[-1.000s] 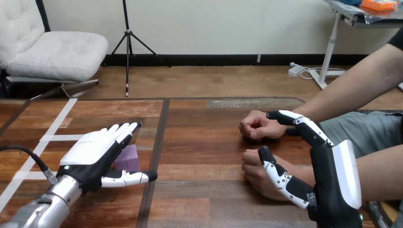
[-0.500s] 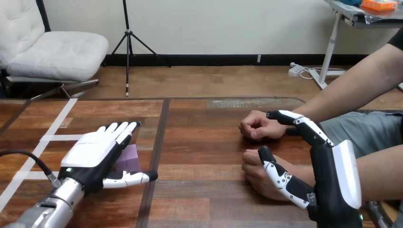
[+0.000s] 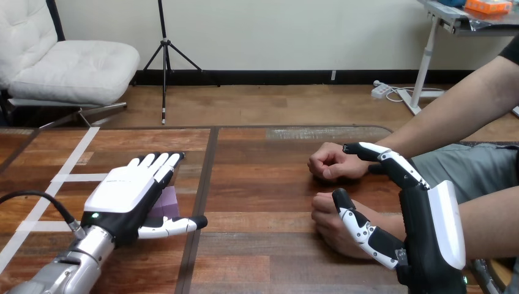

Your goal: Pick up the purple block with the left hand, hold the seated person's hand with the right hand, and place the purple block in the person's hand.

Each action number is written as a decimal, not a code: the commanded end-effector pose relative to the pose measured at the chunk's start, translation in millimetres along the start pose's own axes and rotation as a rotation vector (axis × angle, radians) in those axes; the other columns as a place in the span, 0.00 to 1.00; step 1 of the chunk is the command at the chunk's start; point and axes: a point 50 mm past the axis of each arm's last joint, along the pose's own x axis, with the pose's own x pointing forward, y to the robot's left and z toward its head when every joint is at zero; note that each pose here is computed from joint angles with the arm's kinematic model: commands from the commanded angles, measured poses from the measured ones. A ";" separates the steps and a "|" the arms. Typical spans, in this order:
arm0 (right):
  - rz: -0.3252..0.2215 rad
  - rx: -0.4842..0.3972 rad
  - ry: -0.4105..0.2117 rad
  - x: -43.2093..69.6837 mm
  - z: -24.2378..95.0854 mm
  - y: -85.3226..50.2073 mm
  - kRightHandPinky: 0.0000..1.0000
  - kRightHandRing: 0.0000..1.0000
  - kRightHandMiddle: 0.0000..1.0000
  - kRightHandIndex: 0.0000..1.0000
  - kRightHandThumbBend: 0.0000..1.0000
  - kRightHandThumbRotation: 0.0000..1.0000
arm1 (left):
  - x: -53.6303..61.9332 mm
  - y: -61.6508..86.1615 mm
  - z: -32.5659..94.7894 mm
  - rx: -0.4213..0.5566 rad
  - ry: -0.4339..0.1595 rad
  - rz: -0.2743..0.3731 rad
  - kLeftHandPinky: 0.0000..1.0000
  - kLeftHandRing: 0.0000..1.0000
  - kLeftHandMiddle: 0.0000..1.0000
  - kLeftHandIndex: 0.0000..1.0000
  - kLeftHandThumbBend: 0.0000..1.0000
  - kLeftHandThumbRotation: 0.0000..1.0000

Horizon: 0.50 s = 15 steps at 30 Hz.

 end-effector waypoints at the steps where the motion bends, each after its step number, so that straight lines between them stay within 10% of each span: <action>1: -0.023 0.001 -0.066 13.0 5.8 -3.6 0.69 0.76 0.76 0.71 0.38 0.06 | 19.1 20.7 5.8 0.031 -0.027 0.073 1.00 1.00 1.00 1.00 0.72 0.88; 15: -0.026 0.000 -0.066 12.7 5.9 -4.2 0.69 0.76 0.76 0.71 0.38 0.06 | 19.8 16.4 5.7 0.026 -0.011 0.056 1.00 1.00 1.00 1.00 0.71 0.88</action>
